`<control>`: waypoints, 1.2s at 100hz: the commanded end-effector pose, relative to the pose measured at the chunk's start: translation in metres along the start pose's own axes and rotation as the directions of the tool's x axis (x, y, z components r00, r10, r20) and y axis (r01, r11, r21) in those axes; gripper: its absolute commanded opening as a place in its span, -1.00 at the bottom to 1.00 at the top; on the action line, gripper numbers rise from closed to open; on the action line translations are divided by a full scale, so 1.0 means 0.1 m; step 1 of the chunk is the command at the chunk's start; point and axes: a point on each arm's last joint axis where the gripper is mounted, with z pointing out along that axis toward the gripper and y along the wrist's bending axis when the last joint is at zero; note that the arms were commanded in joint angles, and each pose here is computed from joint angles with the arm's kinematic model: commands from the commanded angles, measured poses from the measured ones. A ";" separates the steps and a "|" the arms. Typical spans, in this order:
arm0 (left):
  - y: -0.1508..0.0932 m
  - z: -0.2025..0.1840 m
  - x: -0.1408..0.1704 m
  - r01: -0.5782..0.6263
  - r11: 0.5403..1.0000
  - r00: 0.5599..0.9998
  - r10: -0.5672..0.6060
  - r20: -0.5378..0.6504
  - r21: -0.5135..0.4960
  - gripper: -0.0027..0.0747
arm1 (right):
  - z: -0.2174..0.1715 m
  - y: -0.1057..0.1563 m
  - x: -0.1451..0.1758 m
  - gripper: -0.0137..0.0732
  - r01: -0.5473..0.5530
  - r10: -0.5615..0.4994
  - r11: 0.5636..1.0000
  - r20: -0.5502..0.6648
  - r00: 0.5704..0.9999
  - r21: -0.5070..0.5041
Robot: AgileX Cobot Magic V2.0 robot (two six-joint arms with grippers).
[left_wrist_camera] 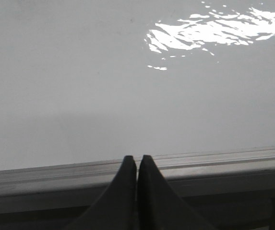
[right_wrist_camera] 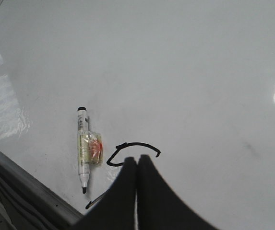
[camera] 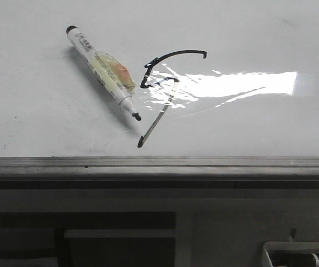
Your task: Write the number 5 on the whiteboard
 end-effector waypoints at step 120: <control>0.01 0.00 -0.01 0.013 1.000 0.997 -0.012 0.075 -0.012 -0.98 | 0.06 -0.15 0.25 -0.83 0.229 -0.226 0.959 -0.036 0.973 0.169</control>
